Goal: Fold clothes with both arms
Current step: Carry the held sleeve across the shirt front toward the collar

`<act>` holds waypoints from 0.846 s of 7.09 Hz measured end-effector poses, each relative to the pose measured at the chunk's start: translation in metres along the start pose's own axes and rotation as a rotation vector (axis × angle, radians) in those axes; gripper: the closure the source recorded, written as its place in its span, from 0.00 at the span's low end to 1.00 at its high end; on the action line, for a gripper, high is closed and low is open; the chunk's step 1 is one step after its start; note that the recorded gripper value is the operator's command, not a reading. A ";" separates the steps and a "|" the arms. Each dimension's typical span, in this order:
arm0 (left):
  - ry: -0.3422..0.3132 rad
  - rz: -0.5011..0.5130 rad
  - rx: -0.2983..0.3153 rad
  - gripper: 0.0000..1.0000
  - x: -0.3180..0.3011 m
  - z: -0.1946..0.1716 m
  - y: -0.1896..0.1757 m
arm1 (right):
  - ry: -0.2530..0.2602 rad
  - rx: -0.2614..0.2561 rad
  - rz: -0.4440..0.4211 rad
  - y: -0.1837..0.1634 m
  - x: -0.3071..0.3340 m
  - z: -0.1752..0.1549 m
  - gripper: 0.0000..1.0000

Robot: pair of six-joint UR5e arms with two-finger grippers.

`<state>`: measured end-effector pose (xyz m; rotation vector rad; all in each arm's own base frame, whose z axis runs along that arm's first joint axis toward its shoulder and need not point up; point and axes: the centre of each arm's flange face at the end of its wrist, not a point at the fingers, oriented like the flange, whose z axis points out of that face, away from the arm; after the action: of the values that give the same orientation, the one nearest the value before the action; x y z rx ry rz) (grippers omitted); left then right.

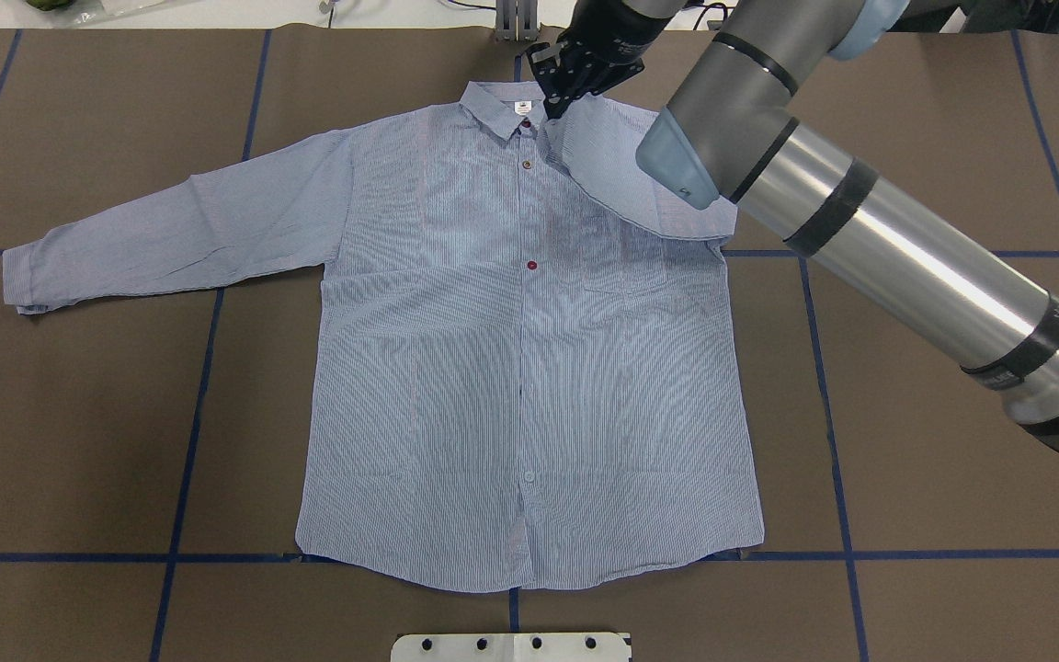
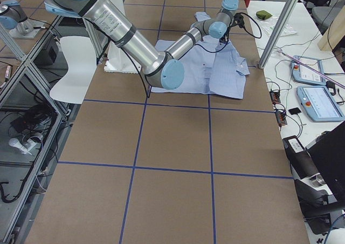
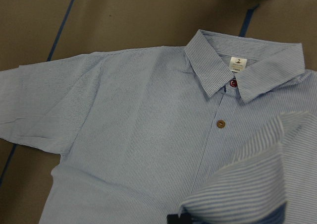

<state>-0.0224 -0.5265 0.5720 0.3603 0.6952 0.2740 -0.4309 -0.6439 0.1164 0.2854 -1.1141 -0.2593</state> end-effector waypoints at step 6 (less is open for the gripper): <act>0.000 -0.004 -0.004 0.01 -0.002 0.002 -0.001 | 0.013 0.031 -0.074 0.014 -0.057 0.059 1.00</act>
<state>-0.0221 -0.5282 0.5744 0.3552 0.6955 0.2713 -0.5071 -0.6169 0.0976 0.3555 -1.0968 -0.3056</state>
